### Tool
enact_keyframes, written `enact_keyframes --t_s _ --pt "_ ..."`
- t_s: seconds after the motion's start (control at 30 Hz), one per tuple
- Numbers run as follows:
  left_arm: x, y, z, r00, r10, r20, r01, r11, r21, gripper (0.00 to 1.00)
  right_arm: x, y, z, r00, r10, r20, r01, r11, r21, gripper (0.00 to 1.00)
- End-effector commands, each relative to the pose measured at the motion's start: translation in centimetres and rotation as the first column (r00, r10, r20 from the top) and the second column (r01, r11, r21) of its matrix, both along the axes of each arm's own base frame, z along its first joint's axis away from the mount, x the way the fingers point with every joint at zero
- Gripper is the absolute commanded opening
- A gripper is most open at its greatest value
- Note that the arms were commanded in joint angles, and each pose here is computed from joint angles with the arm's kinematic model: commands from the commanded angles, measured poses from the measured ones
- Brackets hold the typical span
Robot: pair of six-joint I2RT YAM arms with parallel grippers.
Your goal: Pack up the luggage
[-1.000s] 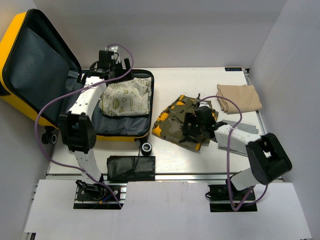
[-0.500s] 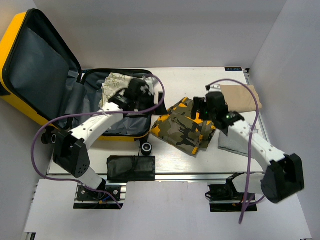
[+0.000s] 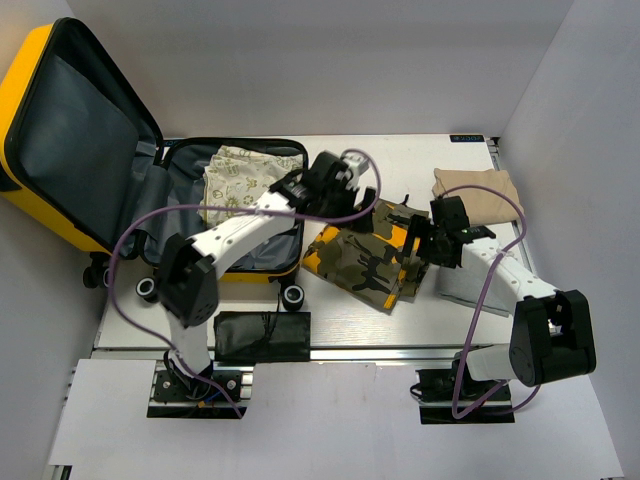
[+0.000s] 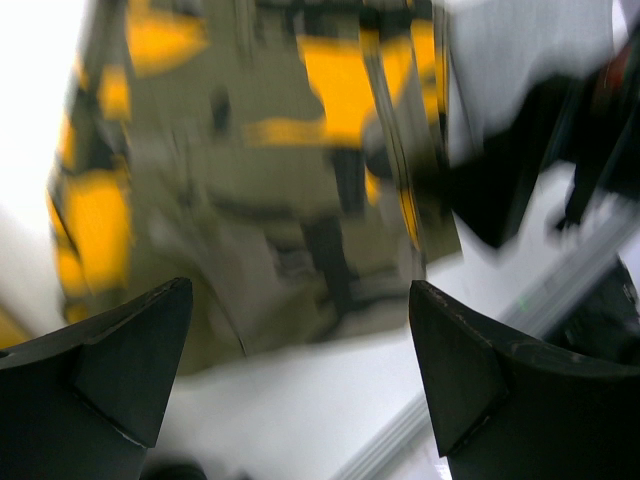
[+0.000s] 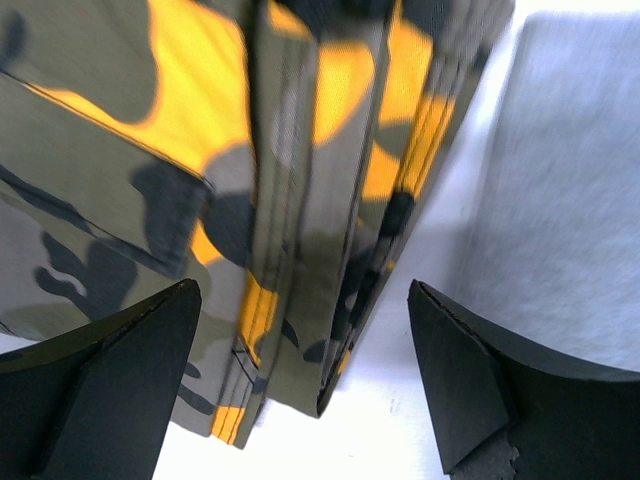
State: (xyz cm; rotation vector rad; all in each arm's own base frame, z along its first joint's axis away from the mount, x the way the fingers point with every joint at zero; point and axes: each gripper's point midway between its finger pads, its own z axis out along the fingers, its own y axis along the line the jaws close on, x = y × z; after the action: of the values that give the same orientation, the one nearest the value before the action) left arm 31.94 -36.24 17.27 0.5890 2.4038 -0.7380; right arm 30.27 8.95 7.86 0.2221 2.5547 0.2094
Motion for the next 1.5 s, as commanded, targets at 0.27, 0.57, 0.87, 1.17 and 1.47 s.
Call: enact_keyframes --t_s 0.27,0.57,0.87,1.17,1.47 --pt "9.5 -1.0 -7.2 1.000 0.000 0.012 -0.003 0.967 0.255 0.98 -1.4 2.2 -3.4 1.000 -0.005 -0.028 0.012 0.973 0.229 0.89" --pt "11.1 2.2 -12.4 0.997 0.078 -0.012 -0.070 0.941 0.332 0.98 -1.5 2.4 -5.8 0.996 -0.006 -0.091 0.029 0.966 0.258 0.89" --pt "11.5 3.4 -14.3 0.998 0.068 -0.003 -0.061 0.907 0.418 0.98 -1.5 2.0 -7.6 0.985 -0.059 -0.160 0.095 0.969 0.230 0.89" --pt "7.4 3.0 -18.9 0.984 0.021 -0.178 0.046 0.930 0.364 0.84 -0.9 3.9 -8.1 0.986 0.010 -0.167 0.039 0.958 0.285 0.65" --pt "5.7 1.5 -18.8 0.967 -0.037 -0.253 0.099 0.966 0.239 0.00 1.2 6.5 -6.8 0.991 0.089 -0.098 -0.052 0.941 0.333 0.16"
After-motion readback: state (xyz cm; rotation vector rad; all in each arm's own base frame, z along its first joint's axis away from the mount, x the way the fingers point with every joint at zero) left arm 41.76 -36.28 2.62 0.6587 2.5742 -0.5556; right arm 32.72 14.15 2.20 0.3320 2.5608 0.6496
